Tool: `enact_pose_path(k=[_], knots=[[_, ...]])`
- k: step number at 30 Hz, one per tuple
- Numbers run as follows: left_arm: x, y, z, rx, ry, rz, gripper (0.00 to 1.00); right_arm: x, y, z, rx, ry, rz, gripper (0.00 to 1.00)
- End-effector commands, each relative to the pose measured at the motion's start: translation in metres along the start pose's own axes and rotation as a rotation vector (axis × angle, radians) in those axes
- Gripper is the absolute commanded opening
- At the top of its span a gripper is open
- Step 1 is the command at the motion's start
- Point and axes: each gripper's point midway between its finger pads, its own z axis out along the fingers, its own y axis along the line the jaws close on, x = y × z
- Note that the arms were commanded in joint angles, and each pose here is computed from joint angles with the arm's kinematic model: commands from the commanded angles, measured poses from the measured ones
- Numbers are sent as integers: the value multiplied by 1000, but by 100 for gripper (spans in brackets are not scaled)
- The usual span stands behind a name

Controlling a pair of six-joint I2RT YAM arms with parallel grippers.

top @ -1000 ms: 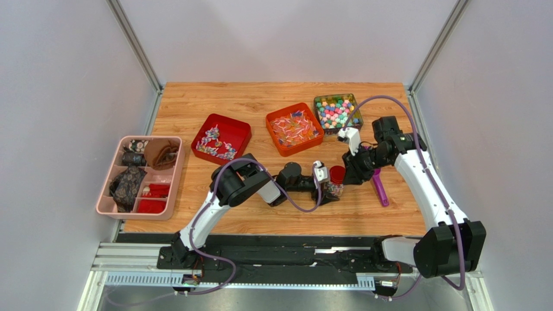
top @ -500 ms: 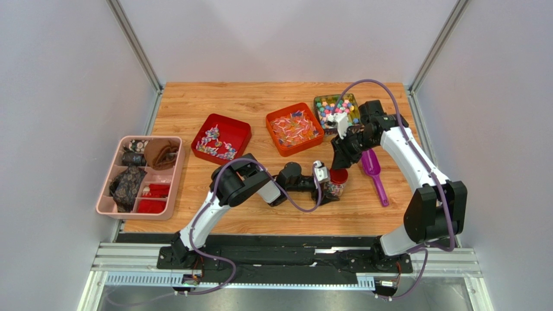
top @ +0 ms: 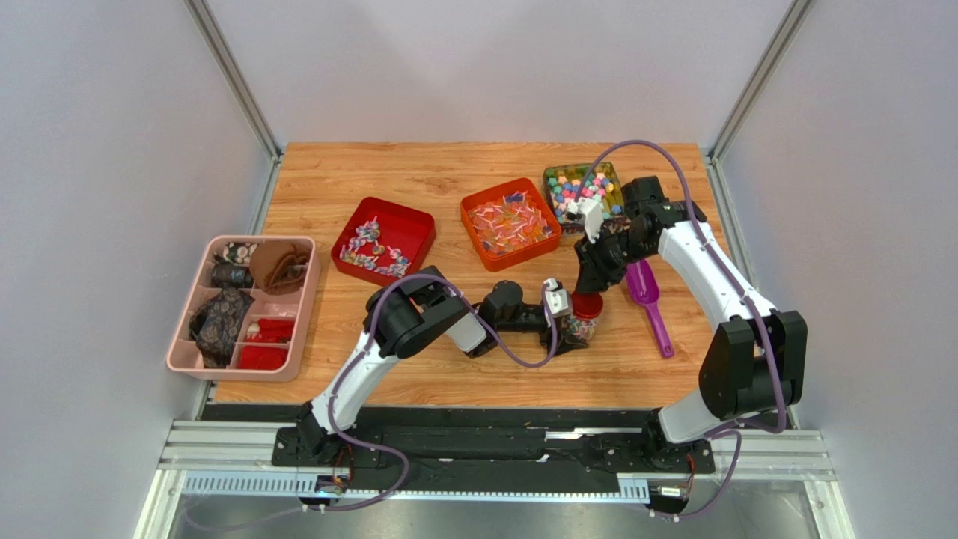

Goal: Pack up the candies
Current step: Screw the bottle lid onto the packing bottle.

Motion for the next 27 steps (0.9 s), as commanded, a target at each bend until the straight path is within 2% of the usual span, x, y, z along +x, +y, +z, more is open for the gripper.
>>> enact_pose_path(k=[1,16,27], knots=[[41,-4,-9,-12,121,-111,10,18,8,0,-10,39,15,29],[42,-4,-9,-10,125,-110,7,61,25,-18,22,78,77,22],[42,-4,-9,-8,127,-110,6,60,50,-23,-32,28,95,21]])
